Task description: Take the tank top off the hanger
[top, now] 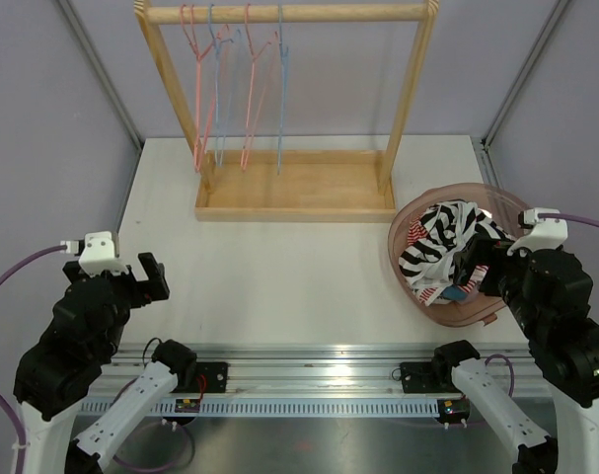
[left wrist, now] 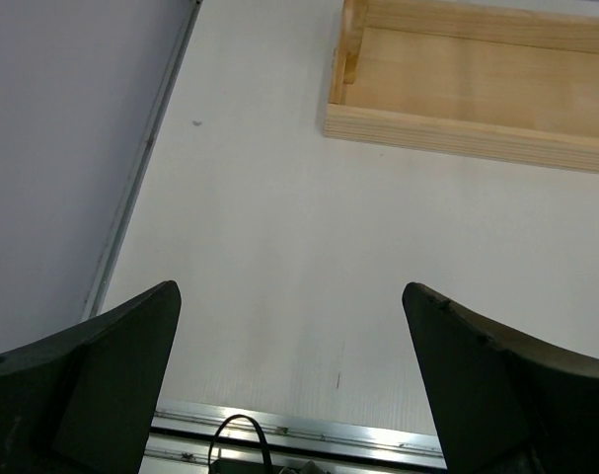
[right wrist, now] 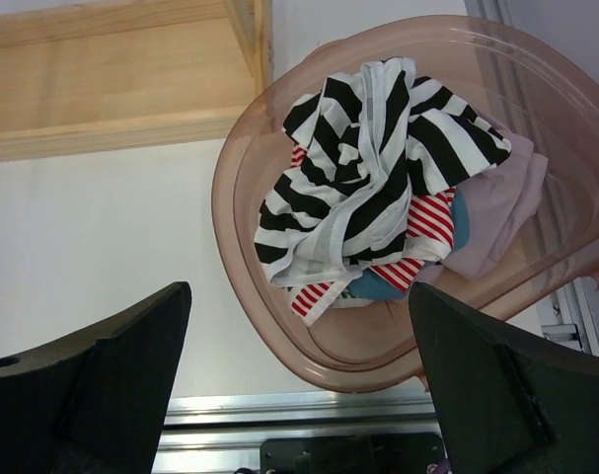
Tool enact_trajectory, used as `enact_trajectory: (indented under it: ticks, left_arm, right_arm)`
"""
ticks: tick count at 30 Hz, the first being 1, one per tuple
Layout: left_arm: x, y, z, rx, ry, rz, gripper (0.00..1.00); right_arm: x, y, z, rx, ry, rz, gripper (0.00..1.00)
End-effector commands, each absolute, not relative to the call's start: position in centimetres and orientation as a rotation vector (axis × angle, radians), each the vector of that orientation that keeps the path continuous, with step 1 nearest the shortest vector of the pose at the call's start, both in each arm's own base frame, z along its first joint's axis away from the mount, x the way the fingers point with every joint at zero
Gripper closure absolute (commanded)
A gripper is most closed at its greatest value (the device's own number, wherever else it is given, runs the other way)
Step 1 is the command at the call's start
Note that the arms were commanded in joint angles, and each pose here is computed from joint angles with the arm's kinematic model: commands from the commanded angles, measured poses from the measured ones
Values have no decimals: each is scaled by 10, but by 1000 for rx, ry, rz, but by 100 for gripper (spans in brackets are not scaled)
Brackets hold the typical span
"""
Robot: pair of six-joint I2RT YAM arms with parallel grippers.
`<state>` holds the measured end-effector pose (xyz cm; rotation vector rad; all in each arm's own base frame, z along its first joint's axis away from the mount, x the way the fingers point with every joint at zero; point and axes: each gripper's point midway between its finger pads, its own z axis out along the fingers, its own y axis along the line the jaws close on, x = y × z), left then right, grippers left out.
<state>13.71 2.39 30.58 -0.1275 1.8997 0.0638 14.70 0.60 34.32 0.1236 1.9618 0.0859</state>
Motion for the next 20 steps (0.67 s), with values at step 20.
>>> enact_trajectory:
  ticks: [20]
  left_arm:
    - [139,17,326,-143,1772,-34,1]
  right_arm:
    - [170,9,334,151,1963,68,0]
